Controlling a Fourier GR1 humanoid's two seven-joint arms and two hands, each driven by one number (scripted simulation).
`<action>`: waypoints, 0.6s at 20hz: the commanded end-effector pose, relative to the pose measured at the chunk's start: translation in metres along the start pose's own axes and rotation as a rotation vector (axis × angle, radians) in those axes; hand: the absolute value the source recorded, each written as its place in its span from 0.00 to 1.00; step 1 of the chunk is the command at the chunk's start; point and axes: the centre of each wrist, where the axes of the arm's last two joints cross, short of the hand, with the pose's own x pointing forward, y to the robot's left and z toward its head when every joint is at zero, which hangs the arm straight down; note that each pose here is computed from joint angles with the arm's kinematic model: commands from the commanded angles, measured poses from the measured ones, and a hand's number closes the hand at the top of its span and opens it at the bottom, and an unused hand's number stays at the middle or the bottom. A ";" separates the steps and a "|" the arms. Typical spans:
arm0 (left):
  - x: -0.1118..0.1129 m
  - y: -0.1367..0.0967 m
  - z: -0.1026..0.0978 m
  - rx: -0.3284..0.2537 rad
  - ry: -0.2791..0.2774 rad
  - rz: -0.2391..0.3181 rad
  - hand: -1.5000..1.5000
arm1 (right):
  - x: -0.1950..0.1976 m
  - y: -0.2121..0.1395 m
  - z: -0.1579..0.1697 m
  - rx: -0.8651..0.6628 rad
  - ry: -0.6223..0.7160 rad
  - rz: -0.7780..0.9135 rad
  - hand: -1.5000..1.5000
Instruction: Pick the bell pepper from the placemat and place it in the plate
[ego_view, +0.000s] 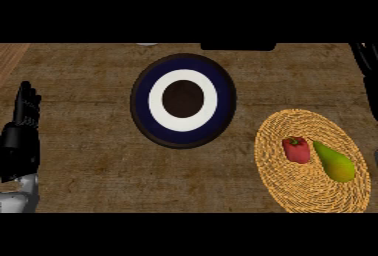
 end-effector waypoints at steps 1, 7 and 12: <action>-0.004 0.009 -0.015 -0.040 0.015 -0.011 0.50 | -0.011 0.012 0.002 0.020 -0.088 -0.076 0.00; -0.007 -0.019 0.000 -0.208 0.125 0.013 0.50 | 0.045 0.009 0.016 0.188 -0.440 0.390 0.00; 0.007 -0.063 0.000 -0.347 0.150 0.078 0.50 | -0.077 0.072 0.089 0.015 -0.313 0.140 0.00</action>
